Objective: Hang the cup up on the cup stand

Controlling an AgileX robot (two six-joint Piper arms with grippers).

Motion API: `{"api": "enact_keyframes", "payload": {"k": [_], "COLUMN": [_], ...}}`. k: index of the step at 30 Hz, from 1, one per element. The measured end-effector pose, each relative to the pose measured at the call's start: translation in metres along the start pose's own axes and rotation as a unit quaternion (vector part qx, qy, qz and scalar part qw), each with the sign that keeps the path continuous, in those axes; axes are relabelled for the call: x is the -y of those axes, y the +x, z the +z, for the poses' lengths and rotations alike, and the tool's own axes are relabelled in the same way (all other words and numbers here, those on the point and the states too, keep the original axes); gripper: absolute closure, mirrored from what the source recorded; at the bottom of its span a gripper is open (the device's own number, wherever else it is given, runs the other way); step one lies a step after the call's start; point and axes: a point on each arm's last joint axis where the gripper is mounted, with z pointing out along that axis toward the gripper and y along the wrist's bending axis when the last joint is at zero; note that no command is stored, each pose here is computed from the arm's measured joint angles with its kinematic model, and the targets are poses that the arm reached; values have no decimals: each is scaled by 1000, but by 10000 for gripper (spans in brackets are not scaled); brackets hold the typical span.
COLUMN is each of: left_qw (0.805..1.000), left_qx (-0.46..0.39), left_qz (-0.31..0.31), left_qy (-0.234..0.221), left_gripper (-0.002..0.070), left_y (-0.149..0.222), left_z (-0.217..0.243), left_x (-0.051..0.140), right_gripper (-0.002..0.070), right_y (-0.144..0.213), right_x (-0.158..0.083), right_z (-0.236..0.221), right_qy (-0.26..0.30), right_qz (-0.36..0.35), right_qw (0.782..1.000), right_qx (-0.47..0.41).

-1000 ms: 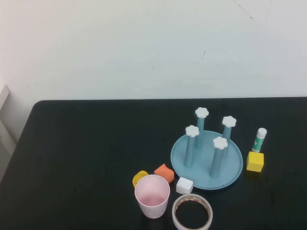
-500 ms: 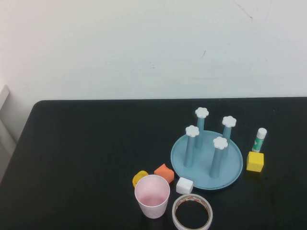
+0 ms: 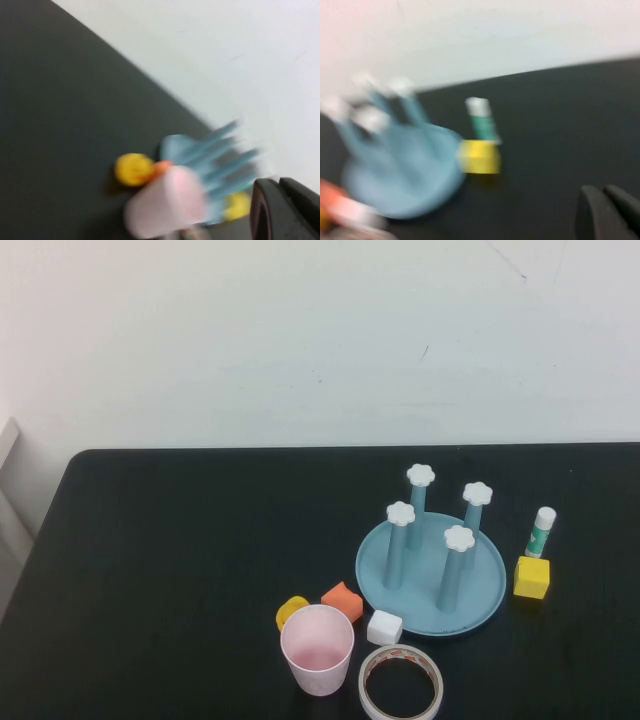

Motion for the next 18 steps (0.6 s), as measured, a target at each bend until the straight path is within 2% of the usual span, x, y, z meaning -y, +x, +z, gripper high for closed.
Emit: {"api": "enact_keyframes", "payload": {"k": [1,4,7,10,14,18], "left_qw": [999,996,993,992,996,987], "left_qx": [1,24,59,84,84,46], "left_qz": [-35,-80,-94,-88,5,147], "left_qy": [13,28,31,30,30,34], "left_gripper": [677,677,677,677,677,677], "left_y": [0,-5,-11,-16,-18,-34], "left_z": [0,0,-1,-1,-3,-8], "left_x": [2,5,5,4,9,38], "right_gripper": [678,678,678,678,678,678], "right_y": [0,-1,-2,-2,-2,-2], "right_x": [-2,-10,-13,-13,-12,-12], "right_z": [0,-1,-1,-1,-1,-1], "right_qy": [-12,-56,-73,-72,-68,-66], "right_qz": [51,206,261,261,241,190], "right_qw": [999,977,963,963,968,980], "right_qx": [-1,-6,-9,-9,-4,-2]}}
